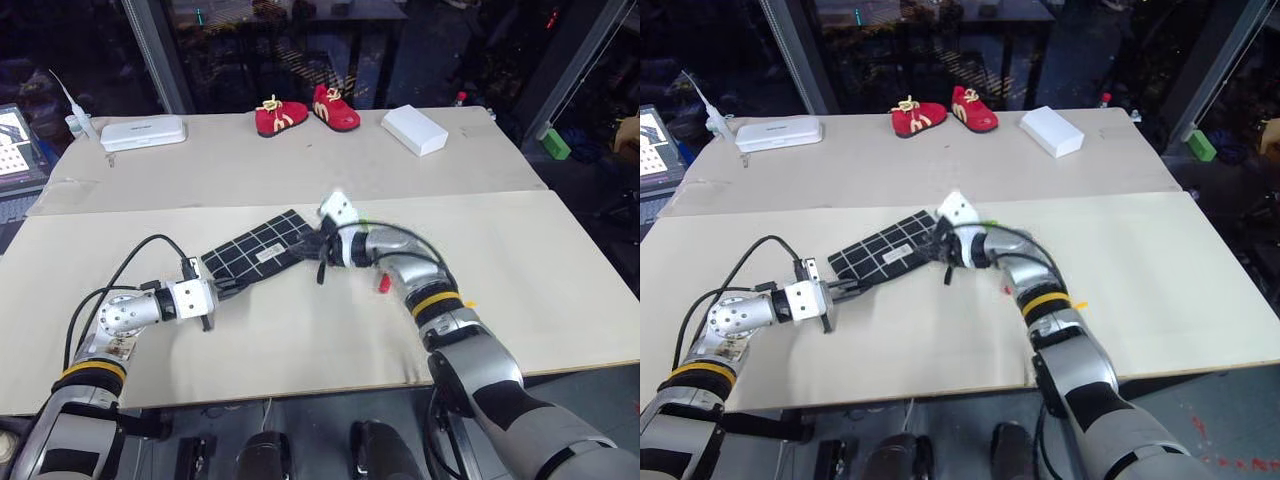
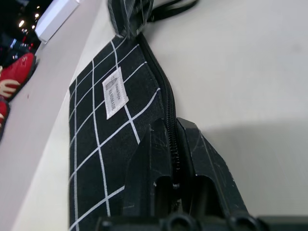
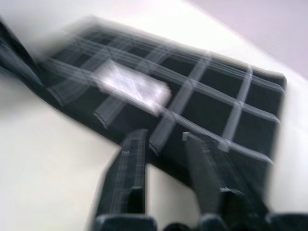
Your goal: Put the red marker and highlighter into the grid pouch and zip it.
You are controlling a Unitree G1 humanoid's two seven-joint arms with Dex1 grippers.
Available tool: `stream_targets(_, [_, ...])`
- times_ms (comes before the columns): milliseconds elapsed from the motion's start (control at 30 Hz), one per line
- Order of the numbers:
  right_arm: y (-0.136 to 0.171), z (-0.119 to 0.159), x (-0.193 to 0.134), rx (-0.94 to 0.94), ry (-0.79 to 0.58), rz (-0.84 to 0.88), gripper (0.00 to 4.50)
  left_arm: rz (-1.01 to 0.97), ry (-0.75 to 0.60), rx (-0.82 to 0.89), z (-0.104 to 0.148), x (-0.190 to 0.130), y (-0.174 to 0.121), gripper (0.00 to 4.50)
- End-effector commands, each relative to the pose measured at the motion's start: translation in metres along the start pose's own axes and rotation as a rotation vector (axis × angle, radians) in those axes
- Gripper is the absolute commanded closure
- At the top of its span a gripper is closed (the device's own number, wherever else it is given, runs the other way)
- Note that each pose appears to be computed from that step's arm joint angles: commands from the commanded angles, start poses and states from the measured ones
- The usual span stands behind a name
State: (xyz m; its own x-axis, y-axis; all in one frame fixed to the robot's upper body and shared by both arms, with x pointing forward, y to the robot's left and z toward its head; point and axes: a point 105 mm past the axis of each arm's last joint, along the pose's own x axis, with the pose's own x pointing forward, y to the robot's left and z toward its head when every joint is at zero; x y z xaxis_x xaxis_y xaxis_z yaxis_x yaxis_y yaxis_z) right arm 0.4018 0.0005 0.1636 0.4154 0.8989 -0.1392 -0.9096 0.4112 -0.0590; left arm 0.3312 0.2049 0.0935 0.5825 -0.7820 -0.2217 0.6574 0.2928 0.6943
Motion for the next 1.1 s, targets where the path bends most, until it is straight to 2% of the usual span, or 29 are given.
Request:
stream_targets(33, [-0.012,0.082,-0.033,0.149,-0.272,0.011,1.57,0.101,-0.068,-0.076,0.014,0.0,0.017,4.5])
stream_targets(100, [-0.018,0.094,-0.05,0.177,-0.311,-0.007,1.57,0.138,-0.098,-0.122,0.02,0.002,0.022,4.5])
stream_targets(200, [-0.031,0.079,-0.073,0.152,-0.264,-0.111,1.57,0.182,-0.136,-0.197,0.031,0.004,0.027,4.5])
stream_targets(300, [-0.04,0.052,-0.086,0.149,-0.181,-0.211,1.57,0.173,-0.139,-0.247,0.04,0.003,0.023,4.5])
stream_targets(500, [-0.042,0.01,-0.078,0.129,-0.041,-0.336,1.57,0.172,-0.15,-0.306,0.058,0.0,0.023,4.5])
stream_targets(700, [-0.046,-0.005,-0.071,0.155,-0.008,-0.379,1.57,0.193,-0.163,-0.33,0.066,0.002,0.028,4.5])
stream_targets(900, [-0.041,-0.003,-0.069,0.183,-0.027,-0.338,1.57,0.201,-0.161,-0.344,0.069,0.003,0.027,4.5])
stream_targets(1100, [-0.021,0.002,-0.073,0.211,-0.049,-0.178,1.57,0.205,-0.157,-0.353,0.067,0.004,0.026,4.5])
